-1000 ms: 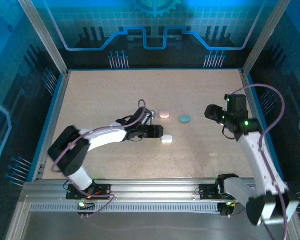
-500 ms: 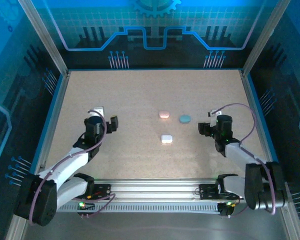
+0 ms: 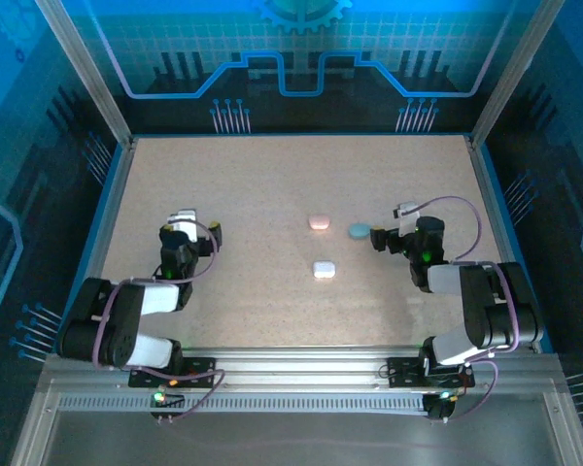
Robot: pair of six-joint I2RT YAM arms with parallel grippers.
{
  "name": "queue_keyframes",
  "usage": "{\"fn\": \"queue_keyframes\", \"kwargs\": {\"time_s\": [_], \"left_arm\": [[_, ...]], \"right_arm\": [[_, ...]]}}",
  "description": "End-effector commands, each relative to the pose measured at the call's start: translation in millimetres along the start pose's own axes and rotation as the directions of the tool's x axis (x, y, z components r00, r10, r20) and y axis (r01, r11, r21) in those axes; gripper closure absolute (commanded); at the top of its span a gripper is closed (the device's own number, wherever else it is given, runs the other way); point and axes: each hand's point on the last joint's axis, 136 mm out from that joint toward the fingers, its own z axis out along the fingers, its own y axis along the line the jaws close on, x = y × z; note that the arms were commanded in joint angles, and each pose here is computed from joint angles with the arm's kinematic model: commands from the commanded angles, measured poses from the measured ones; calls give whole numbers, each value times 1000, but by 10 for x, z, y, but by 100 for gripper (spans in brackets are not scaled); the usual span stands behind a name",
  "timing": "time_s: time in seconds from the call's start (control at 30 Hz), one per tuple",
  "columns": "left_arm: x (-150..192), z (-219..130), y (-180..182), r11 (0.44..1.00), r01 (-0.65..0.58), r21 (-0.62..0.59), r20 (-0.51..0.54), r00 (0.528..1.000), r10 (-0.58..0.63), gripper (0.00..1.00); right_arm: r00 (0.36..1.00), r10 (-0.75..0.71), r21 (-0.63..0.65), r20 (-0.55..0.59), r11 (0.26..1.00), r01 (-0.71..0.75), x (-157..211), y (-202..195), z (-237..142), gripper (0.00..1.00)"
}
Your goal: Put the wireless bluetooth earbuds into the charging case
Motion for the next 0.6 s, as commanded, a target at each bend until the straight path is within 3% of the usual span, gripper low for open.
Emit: {"fn": "queue_keyframes", "kwargs": {"time_s": [0.0,0.1,0.2,0.57], "left_arm": [[-125,13,-114,994,18,107,113,993,-30,1],[-108,54,-57,994,43,101,102,993,-53,1],[-91,237,169,995,98,-36,21,995,-97,1],[-97,281,88,998,58,-31,1,998,-58,1]], "right_arm": [[997,5,63,76,998,-10,-242,-110,27,0],[997,5,64,73,998,-10,-239,-111,28,0],[997,2,64,73,998,-6,-238,-103,28,0],[997,2,63,74,998,-7,-242,-102,30,0]]}}
